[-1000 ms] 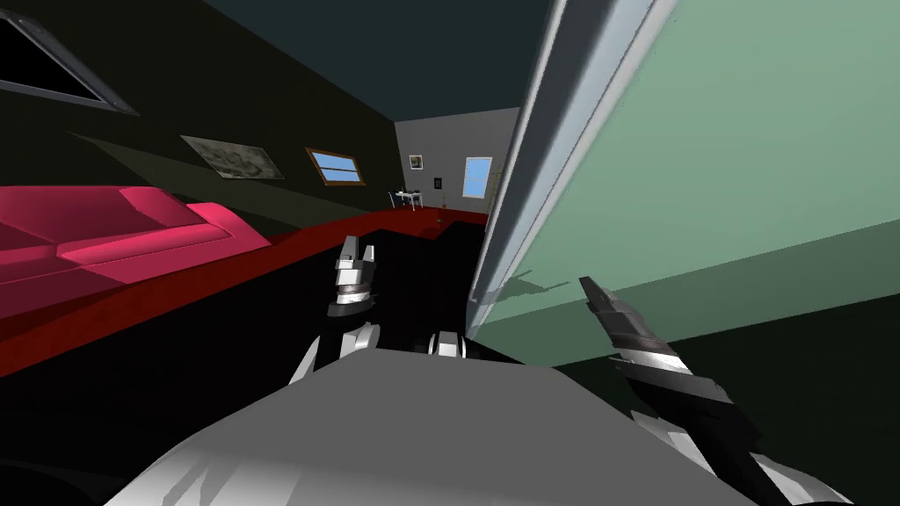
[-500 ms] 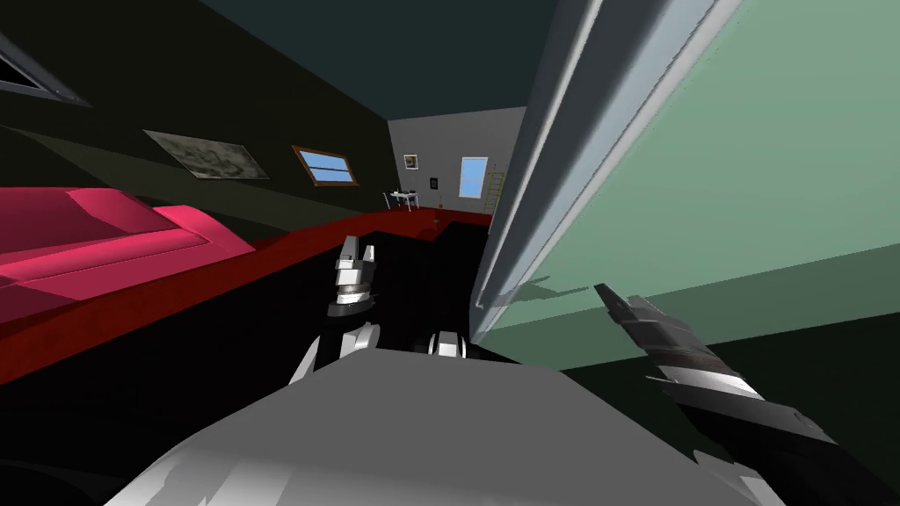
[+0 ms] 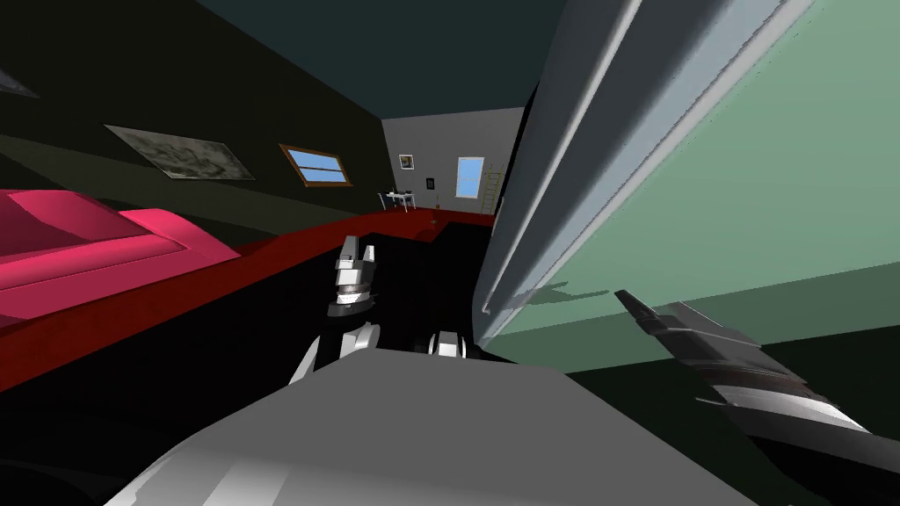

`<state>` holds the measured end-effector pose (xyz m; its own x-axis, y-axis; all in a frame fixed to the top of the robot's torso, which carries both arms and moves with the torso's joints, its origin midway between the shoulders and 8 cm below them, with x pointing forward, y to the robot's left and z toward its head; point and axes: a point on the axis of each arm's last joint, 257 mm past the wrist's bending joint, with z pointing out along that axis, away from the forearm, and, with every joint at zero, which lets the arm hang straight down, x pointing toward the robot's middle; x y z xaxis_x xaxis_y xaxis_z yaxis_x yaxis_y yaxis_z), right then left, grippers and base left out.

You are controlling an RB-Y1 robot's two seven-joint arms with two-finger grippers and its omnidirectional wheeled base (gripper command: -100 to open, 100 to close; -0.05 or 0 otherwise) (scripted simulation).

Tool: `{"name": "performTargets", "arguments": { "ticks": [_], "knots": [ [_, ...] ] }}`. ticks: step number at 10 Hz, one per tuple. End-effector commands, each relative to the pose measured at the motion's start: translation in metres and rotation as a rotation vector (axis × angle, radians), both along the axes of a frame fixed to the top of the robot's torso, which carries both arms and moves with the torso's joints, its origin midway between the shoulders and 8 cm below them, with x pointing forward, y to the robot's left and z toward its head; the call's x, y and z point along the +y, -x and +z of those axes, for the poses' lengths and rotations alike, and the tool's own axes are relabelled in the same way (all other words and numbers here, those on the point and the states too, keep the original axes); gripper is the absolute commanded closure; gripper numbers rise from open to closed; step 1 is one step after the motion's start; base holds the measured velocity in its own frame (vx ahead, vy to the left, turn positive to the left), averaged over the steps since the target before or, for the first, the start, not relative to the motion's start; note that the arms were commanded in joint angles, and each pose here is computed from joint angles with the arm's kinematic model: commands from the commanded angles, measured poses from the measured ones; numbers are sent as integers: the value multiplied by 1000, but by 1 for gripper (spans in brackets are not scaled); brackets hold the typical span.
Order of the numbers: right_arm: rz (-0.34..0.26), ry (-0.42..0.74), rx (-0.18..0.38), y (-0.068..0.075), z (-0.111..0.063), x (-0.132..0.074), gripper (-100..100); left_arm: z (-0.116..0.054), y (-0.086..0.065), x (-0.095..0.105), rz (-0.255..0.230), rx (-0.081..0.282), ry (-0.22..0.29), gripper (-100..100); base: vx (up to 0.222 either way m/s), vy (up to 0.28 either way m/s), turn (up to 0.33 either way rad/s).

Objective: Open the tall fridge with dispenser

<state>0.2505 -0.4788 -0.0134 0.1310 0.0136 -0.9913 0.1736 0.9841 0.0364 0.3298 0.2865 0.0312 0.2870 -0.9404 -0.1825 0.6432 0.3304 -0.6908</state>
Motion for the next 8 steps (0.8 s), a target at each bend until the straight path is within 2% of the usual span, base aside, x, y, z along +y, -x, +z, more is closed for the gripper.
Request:
{"name": "performTargets", "arguments": {
  "ticks": [1,3,4,5,6,8],
  "knots": [
    [-49,107,54,9,8,-17,-100,0,0,0,0,0,0,0,98,152,-35],
    [-91,218,123,19,15,-34,-100,0,0,0,0,0,0,0,96,144,-80],
    [-97,231,119,20,20,-36,-100,0,0,0,0,0,0,0,75,113,-52],
    [-113,285,151,23,24,-43,-100,0,0,0,0,0,0,0,64,84,-72],
    [-117,293,149,24,27,-44,-100,0,0,0,0,0,0,0,48,70,-36],
    [-140,401,208,28,38,-54,-100,0,0,0,0,0,0,0,79,126,-88]
  ]
}}
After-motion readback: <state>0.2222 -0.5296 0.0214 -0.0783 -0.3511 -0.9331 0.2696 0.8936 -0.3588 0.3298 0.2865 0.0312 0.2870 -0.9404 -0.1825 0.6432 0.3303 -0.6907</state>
